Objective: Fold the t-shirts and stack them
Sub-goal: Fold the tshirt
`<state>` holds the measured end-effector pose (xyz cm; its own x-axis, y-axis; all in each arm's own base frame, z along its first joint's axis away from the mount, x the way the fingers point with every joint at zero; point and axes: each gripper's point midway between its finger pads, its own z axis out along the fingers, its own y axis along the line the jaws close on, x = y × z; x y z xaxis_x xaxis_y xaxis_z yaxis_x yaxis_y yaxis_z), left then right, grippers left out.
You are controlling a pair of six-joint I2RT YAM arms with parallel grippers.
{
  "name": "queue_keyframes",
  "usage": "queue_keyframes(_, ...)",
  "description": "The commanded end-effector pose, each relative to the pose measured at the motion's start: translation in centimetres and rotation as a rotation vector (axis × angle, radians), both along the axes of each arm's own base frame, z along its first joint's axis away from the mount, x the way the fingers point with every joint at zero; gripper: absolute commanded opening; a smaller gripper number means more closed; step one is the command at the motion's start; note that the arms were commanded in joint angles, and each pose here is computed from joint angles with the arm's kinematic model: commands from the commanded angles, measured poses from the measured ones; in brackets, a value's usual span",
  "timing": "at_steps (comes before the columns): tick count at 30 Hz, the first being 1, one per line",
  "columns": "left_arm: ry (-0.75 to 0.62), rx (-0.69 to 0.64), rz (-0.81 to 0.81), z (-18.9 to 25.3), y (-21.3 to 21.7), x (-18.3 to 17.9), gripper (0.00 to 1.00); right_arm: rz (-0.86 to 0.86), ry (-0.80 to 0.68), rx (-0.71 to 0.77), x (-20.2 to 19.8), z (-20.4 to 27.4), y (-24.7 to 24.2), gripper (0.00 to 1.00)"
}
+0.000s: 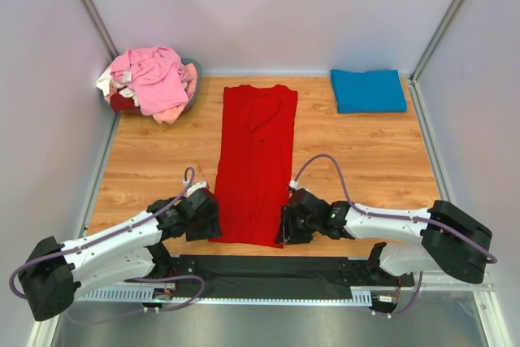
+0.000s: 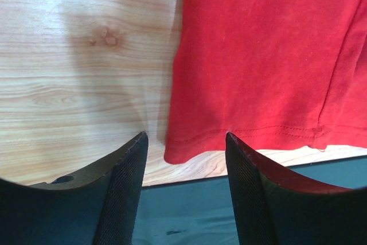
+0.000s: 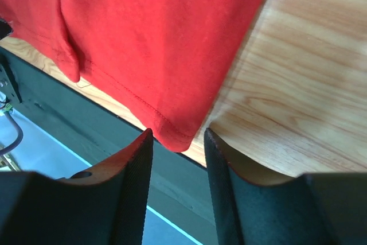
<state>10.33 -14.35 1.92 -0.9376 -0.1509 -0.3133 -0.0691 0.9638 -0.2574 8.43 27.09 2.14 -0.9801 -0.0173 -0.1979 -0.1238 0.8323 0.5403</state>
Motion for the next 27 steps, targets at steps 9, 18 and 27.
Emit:
queue_keyframes(9,-0.022,-0.017,0.015,-0.8,-0.3,0.5,0.63,-0.045,-0.025,-0.100,0.6,-2.3,-1.6,0.16)
queue_keyframes(18,0.004,0.012,0.015,-2.0,0.4,-0.1,0.38,-0.039,-0.014,-0.127,0.4,-3.1,-2.0,0.00)
queue_keyframes(27,0.037,-0.051,0.023,-1.9,-0.6,-0.8,0.00,-0.063,-0.027,-0.121,0.0,-2.1,-3.4,0.01)
